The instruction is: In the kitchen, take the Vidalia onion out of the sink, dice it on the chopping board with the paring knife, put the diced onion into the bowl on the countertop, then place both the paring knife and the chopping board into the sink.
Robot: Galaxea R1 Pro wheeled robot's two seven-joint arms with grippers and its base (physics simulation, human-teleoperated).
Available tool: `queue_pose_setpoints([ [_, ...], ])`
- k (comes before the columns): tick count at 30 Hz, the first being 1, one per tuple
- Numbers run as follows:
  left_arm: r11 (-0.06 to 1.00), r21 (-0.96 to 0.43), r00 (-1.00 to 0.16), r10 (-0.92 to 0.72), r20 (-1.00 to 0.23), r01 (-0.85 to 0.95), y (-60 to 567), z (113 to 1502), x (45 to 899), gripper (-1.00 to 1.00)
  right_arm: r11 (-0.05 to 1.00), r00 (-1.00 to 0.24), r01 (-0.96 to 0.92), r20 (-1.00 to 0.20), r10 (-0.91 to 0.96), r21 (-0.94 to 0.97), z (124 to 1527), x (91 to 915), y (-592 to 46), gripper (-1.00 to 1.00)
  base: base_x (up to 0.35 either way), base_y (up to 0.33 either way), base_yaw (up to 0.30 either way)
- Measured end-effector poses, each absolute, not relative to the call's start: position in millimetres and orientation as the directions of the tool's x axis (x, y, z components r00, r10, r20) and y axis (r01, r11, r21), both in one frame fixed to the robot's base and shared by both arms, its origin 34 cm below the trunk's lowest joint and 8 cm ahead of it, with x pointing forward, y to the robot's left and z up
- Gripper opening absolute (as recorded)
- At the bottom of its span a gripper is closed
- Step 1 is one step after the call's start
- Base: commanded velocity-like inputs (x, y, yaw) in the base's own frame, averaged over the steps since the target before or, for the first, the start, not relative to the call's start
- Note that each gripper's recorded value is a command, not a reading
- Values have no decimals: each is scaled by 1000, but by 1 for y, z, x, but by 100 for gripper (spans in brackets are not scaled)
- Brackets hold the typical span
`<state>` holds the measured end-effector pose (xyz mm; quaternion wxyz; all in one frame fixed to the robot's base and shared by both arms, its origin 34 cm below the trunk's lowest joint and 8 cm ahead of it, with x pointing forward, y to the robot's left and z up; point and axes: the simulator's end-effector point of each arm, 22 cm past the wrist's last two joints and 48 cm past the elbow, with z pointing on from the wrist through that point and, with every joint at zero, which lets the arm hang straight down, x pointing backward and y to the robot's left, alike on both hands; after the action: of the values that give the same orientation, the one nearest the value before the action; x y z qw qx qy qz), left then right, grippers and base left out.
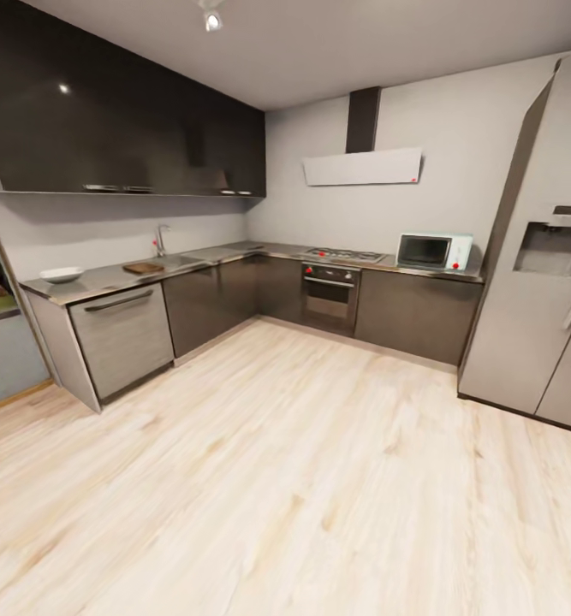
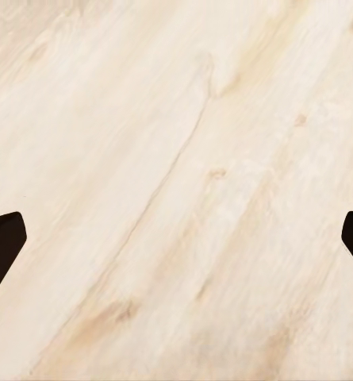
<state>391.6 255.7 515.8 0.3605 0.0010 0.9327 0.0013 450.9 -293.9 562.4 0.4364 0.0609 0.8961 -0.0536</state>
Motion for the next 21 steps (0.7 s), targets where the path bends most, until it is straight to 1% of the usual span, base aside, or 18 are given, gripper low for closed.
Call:
queue_pose_setpoints([
  [4,1000,3,-740,2,-673,0,256,516,392,100,987,-612,156,-789,62,-43,562,451,-294,100,345,0,-69],
  [21,1000,3,-740,2,-673,0,256,516,392,100,987,-612,157,-789,62,-44,562,451,-294,100,345,0,-2],
])
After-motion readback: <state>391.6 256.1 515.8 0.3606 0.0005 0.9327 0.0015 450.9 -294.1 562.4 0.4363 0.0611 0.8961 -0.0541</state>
